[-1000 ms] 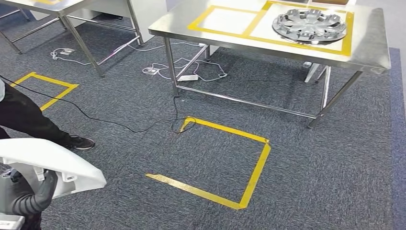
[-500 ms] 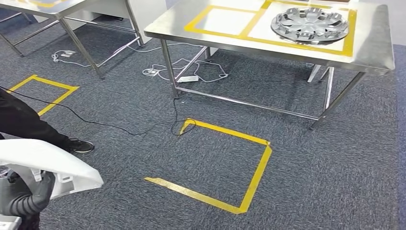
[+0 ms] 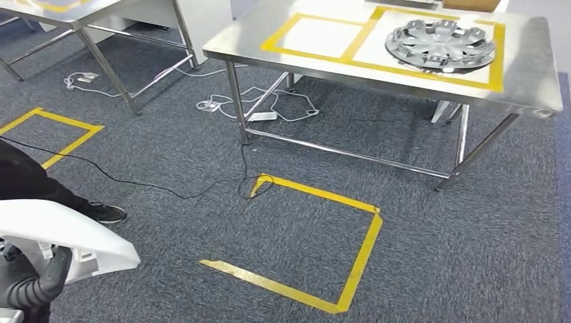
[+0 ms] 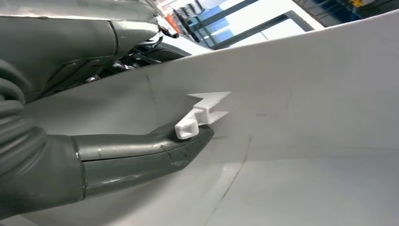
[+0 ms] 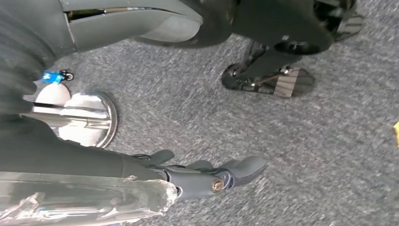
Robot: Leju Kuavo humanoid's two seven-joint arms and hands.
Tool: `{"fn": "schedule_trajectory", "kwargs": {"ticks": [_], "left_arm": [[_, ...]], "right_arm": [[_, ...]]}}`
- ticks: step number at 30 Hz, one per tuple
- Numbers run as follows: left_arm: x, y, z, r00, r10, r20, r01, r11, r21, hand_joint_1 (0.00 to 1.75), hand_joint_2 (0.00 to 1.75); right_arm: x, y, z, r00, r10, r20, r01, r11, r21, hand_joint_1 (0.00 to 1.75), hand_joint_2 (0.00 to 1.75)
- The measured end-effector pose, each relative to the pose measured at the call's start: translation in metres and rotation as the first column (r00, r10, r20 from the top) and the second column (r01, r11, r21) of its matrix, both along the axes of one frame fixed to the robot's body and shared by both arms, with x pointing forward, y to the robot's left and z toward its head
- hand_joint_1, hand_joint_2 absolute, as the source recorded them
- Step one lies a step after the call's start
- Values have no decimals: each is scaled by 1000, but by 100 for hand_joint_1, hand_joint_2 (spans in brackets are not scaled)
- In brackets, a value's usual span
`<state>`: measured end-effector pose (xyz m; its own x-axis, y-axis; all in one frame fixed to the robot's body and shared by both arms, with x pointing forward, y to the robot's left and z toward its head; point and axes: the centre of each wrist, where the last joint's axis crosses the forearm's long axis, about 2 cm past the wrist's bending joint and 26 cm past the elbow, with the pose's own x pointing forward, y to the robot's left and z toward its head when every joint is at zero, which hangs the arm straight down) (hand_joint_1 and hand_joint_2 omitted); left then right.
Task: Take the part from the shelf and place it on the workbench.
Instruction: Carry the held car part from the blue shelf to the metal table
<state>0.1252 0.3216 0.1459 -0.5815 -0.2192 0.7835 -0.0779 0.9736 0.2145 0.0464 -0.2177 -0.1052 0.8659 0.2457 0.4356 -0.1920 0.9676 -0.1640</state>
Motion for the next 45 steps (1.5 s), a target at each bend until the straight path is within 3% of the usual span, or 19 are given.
{"fn": "schedule_trajectory", "kwargs": {"ticks": [23,45], "left_arm": [[-2,4,1,1000,19,4,-19,1000,0,175,175],[-9,33,6,997,82,2,-82,997,5,175,175]], "right_arm": [[-1,0,0,1000,1,-7,-1,1000,0,0,175],[0,0,0,999,-1,-36,0,1000,-23,0,175]]}}
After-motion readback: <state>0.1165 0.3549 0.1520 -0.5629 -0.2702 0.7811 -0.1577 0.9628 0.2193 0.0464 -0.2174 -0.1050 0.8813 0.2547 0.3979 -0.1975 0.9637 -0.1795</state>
